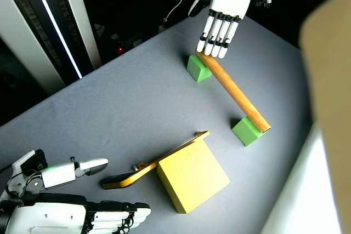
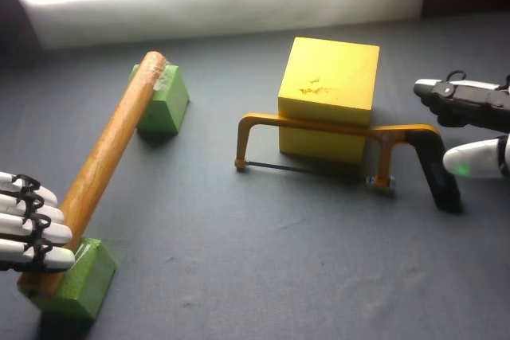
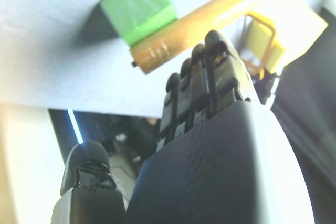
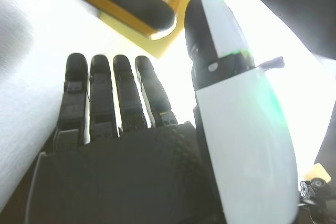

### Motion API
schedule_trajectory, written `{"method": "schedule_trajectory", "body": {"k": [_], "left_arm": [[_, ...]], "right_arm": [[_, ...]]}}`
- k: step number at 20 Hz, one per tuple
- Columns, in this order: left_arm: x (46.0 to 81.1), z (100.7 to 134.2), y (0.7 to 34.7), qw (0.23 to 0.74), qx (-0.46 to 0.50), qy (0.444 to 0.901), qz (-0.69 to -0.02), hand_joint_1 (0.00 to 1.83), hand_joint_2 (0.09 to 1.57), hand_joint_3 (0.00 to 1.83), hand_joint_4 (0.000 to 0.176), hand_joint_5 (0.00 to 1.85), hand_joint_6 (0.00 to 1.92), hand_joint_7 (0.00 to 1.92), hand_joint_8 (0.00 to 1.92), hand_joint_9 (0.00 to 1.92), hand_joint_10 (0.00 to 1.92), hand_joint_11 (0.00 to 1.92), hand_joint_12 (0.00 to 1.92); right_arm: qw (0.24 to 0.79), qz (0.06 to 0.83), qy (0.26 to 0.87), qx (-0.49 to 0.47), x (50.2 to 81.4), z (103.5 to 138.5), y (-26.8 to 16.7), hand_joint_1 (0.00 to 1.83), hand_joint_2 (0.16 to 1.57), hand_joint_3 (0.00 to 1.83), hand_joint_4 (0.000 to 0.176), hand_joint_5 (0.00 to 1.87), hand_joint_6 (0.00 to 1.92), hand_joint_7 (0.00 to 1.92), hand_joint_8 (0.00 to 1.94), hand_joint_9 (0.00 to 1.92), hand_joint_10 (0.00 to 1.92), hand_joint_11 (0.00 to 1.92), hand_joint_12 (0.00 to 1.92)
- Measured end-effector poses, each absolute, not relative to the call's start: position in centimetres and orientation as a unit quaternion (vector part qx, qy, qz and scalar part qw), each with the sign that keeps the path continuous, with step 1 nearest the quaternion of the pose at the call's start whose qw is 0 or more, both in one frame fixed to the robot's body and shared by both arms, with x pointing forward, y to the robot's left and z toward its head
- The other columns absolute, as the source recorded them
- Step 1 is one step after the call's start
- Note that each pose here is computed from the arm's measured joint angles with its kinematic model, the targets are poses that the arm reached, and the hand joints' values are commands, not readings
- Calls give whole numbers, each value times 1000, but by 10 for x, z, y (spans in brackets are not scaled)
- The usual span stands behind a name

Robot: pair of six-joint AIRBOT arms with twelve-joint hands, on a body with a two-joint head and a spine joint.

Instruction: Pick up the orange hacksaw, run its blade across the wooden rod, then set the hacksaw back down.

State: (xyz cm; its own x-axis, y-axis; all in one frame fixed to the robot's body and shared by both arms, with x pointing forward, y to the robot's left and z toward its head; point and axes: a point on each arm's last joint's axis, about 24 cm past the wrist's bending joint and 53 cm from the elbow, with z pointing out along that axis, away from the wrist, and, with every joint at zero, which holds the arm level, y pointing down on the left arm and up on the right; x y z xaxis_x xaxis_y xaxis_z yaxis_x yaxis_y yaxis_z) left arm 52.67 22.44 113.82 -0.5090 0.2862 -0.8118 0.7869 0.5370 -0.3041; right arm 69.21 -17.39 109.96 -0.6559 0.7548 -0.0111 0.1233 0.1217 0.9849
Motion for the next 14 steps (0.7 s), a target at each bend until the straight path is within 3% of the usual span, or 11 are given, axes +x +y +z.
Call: {"method": "schedule_trajectory", "body": {"k": [8, 11, 14], "left_arm": [[523, 1139, 221, 359, 339, 794, -354, 98, 1140, 1, 0, 96, 2, 94, 1, 96, 1, 0, 316], [522, 1136, 220, 356, 341, 795, -355, 96, 1142, 1, 0, 69, 0, 77, 0, 85, 0, 0, 295], [524, 1133, 225, 353, 338, 799, -349, 86, 1148, 1, 0, 65, 2, 75, 2, 80, 2, 0, 277]], "right_arm": [[263, 591, 699, 305, 694, 1100, -151, 837, 1162, 0, 0, 39, 0, 32, 1, 69, 1, 0, 325], [260, 592, 699, 306, 694, 1100, -145, 809, 1170, 2, 0, 49, 2, 34, 0, 72, 2, 0, 431], [258, 591, 700, 306, 694, 1098, -143, 817, 1159, 0, 0, 33, 1, 28, 1, 67, 1, 0, 379]]}}
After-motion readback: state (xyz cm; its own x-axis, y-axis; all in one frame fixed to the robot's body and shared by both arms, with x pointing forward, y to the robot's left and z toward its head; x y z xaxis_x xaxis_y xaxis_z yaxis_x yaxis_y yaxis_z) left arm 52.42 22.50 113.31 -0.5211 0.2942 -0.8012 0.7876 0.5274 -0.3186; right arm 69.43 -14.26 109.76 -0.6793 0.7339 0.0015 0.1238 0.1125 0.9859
